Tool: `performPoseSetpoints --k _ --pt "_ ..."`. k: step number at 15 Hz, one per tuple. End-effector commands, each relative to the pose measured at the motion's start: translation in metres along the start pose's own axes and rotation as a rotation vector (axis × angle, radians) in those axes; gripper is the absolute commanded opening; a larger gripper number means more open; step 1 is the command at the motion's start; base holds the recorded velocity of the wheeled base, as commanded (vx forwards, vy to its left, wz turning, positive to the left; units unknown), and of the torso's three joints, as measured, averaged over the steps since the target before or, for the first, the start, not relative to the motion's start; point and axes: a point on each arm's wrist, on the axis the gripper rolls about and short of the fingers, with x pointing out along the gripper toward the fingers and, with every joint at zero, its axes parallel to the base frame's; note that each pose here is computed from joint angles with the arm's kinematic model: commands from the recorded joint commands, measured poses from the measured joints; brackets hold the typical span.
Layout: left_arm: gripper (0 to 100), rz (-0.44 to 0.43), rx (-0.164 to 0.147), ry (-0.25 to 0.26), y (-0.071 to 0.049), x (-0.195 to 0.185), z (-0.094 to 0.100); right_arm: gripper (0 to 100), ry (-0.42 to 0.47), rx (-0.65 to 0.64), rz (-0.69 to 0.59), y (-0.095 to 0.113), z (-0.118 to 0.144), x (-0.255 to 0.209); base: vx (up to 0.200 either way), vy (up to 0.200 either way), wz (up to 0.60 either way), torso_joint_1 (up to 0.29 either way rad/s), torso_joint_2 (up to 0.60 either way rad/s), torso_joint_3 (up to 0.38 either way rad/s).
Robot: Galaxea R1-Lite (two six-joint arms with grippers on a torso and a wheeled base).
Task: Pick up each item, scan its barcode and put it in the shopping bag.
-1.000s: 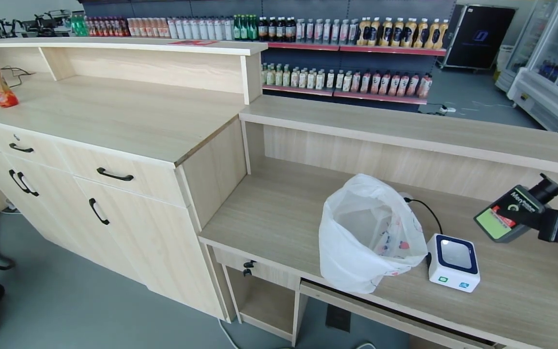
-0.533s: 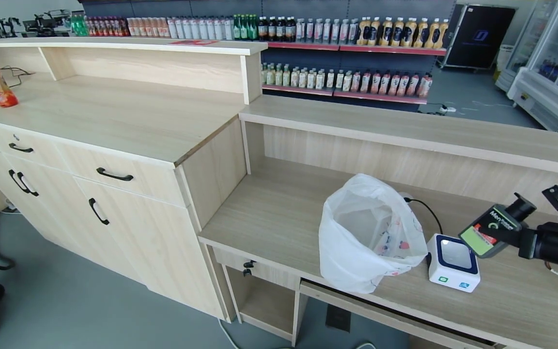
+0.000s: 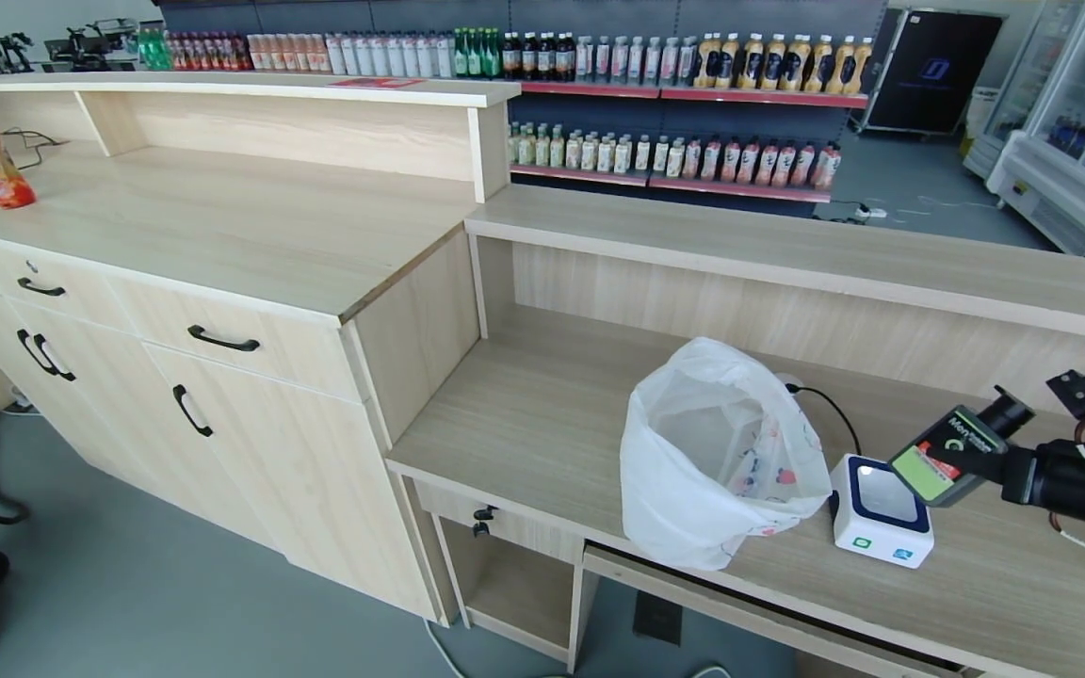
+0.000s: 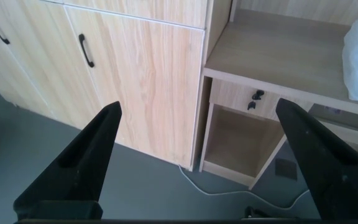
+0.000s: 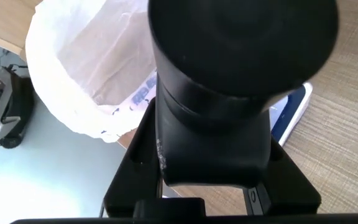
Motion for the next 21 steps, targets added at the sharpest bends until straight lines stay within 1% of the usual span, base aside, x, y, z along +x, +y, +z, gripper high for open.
performPoseSetpoints --k 1,4,6,9,12,21 --pt "100 0.0 0.0 0.0 0.0 0.0 0.0 0 0.007 0.016 -0.006 -0.007 -0.006 0.003 0.0 0.0 0.0 0.0 0.0 0.0" --pt "100 0.0 0.0 0.0 0.0 0.0 0.0 0 -0.003 0.042 0.011 -0.013 -0.006 0.002 0.0 0.0 0.0 0.0 0.0 0.0" --pt "100 0.0 0.0 0.0 0.0 0.0 0.0 0 -0.016 0.036 0.005 -0.02 -0.001 0.003 0.0 0.0 0.0 0.0 0.0 0.0" --pt "100 0.0 0.0 0.0 0.0 0.0 0.0 0 -0.039 0.069 0.021 -0.029 0.008 0.009 0.0 0.0 0.0 0.0 0.0 0.0" --pt "100 0.0 0.0 0.0 0.0 0.0 0.0 0 -0.03 0.079 0.022 -0.032 0.004 0.013 0.0 0.0 0.0 0.0 0.0 0.0" --pt "100 0.0 0.0 0.0 0.0 0.0 0.0 0 -0.013 0.086 0.028 -0.031 -0.002 0.015 0.0 0.0 0.0 0.0 0.0 0.0"
